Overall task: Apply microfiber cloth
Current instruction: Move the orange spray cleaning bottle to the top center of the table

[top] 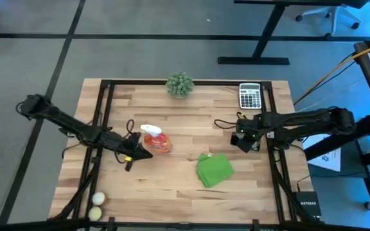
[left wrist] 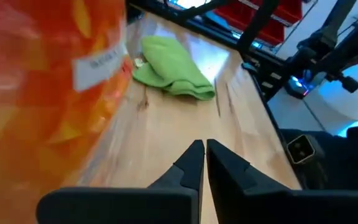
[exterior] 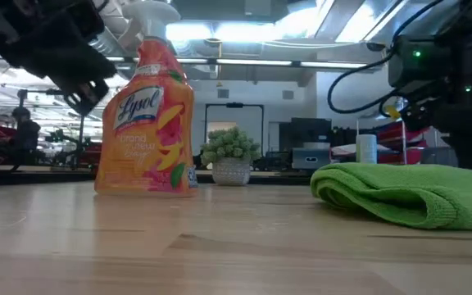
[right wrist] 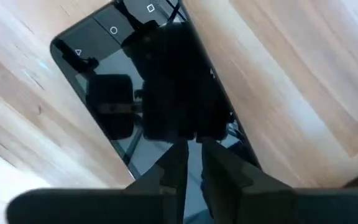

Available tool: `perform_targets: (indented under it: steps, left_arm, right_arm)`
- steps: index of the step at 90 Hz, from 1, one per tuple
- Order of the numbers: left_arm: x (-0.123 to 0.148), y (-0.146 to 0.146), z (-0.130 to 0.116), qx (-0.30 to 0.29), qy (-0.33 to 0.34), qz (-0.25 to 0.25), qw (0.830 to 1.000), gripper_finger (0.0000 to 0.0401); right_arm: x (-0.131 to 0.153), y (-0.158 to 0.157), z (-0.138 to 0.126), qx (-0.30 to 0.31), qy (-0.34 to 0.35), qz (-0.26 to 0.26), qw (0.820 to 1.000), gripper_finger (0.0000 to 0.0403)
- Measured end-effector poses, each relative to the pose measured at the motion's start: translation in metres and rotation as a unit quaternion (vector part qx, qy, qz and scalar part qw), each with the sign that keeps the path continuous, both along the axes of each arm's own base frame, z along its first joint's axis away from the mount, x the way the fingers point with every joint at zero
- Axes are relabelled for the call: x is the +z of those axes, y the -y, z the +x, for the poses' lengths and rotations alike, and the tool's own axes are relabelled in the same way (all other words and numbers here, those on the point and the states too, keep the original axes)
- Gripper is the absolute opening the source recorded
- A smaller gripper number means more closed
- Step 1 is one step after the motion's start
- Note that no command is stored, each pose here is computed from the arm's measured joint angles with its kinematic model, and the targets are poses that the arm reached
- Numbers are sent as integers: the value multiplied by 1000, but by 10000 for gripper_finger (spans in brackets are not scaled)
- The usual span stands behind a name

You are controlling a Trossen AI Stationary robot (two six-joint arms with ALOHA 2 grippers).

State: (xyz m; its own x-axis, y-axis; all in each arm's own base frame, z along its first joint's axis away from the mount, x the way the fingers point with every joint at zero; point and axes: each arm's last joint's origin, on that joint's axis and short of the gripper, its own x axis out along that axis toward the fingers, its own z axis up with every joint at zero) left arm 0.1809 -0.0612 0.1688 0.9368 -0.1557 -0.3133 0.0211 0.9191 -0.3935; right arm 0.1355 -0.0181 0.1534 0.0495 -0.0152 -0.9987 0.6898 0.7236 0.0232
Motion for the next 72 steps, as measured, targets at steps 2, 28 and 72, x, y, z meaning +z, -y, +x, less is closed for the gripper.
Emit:
perform_targets:
  steps: [2, 28, 72]
  left_arm:
    - [-2, 0, 2, 6, 2, 6, 1000, 0]
    - [-22, -18, 21, 142, -33, 92, 985, 0]
    - [-26, -62, 35, 217, -27, 138, 966, 0]
  right_arm:
    - [0, 0, 0, 0, -1, 0, 1000, 33]
    - [-9, -1, -5, -19, -4, 11, 1000, 33]
    - [-17, 5, 43, 11, 171, -11, 985, 33]
